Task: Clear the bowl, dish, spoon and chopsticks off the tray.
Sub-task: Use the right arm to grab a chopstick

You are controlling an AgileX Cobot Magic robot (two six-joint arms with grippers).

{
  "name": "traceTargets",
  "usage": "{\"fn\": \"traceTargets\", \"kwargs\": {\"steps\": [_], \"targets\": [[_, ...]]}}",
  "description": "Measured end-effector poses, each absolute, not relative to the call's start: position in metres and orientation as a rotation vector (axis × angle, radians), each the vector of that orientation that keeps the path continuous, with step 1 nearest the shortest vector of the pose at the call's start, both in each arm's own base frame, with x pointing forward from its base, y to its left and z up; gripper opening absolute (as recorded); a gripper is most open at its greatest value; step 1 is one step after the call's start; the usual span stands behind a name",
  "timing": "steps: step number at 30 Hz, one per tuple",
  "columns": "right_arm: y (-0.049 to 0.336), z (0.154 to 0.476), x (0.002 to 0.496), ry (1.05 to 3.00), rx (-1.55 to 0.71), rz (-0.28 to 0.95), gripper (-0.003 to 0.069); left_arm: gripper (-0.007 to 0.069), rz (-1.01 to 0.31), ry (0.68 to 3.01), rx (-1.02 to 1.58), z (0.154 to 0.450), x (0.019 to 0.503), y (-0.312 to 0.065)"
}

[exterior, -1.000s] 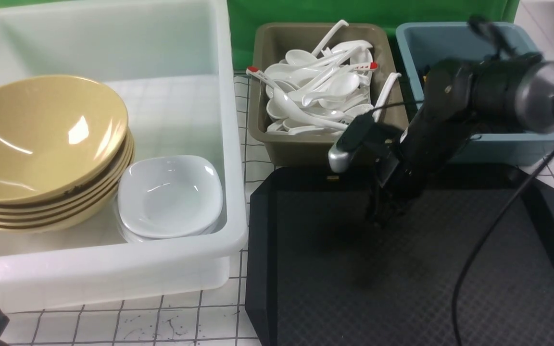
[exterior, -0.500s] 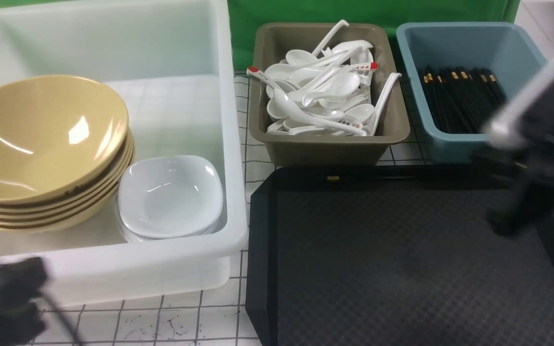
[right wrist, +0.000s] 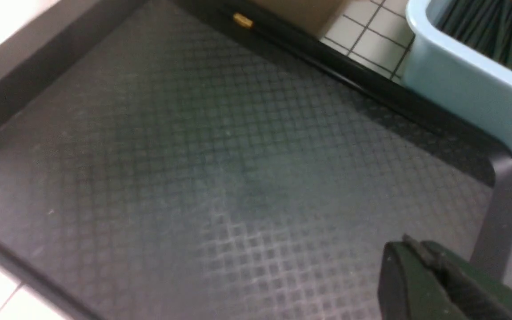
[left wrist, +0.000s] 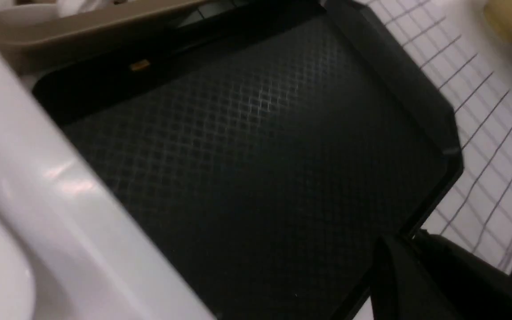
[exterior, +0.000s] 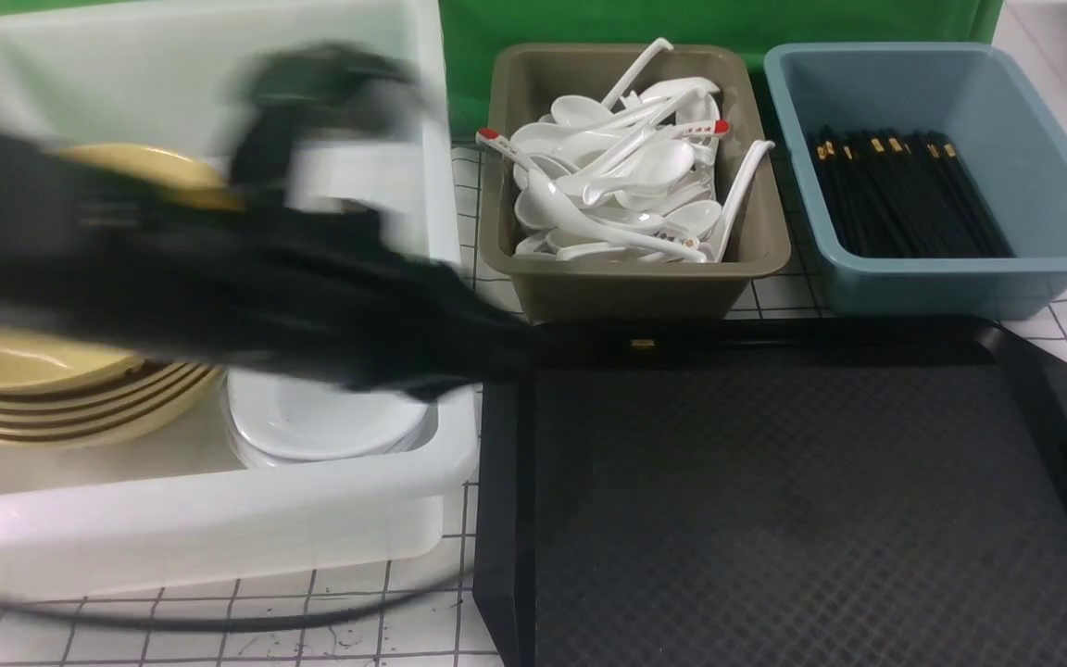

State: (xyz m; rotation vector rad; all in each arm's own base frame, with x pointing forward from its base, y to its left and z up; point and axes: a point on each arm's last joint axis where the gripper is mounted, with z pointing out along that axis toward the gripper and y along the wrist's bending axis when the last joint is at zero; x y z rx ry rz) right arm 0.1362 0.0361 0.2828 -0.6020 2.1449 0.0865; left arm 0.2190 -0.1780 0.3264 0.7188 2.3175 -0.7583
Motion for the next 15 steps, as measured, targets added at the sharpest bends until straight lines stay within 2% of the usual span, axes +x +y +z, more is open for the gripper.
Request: {"fn": "traceTargets", "kwargs": {"steps": [2,6,8,15], "targets": [[0.035,0.280,0.137,2.133,-0.575,0.083,0.0043,-0.0013,-0.665,2.379,0.784,0.309,0.232,-0.210],[0.035,0.279,0.137,2.121,-0.553,0.084,0.0044,-0.0013,-0.468,2.446,0.741,0.276,0.266,-0.255],[0.035,0.279,0.137,2.120,-0.553,0.084,0.0043,-0.0012,-0.442,2.456,0.694,0.268,0.276,-0.262],[0.035,0.281,0.136,2.107,-0.553,0.086,0.0047,-0.0010,-0.332,2.503,0.579,0.208,0.316,-0.281]]}}
